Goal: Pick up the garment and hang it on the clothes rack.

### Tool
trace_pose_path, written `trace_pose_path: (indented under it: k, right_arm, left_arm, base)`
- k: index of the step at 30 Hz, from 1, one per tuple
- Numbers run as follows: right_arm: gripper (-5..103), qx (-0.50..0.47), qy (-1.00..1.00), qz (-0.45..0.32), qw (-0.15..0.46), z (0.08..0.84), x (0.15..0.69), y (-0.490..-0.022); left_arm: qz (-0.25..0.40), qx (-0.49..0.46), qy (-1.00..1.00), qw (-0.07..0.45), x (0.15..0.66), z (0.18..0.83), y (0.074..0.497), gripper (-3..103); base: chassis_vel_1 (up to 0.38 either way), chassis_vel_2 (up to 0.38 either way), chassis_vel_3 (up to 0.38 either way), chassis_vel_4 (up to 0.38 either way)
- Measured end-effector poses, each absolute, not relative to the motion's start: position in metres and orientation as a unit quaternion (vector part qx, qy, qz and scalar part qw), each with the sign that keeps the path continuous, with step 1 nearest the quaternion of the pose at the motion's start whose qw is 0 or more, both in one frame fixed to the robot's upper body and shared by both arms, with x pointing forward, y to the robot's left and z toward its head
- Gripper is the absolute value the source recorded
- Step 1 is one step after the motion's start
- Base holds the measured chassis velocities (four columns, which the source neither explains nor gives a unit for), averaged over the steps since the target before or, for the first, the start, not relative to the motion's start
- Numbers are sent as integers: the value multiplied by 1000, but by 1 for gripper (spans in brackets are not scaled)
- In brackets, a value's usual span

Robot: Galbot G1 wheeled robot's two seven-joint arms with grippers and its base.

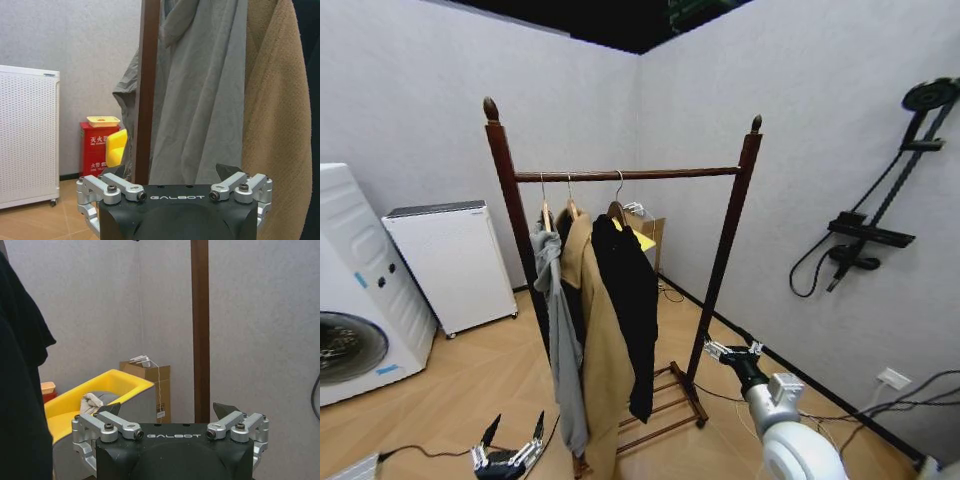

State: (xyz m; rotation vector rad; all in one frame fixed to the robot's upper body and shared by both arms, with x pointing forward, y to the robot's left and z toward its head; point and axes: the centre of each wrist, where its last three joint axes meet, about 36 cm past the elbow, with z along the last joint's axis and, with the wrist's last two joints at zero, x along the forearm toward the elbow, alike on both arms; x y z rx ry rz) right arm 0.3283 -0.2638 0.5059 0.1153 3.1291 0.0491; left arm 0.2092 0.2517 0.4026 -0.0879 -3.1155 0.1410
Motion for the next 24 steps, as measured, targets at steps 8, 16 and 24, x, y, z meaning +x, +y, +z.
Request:
trace_pose_path:
  k: [8,16,24]
  right_arm:
    - [100,42,999,18,14,505,328,-264]
    - [100,41,999,16,18,506,327,-264]
    - [100,38,999,15,22,508,323,-262]
  left_arm:
    - [45,-28,-999,11,209,403,252,100]
    - [45,-28,-999,11,209,403,252,100]
    - [45,-28,-999,11,209,403,252,100]
  base:
    - [-73,-76,-67,-76]
    - [-114,-105,-110,-108]
    - [-120,-129,-126,-125]
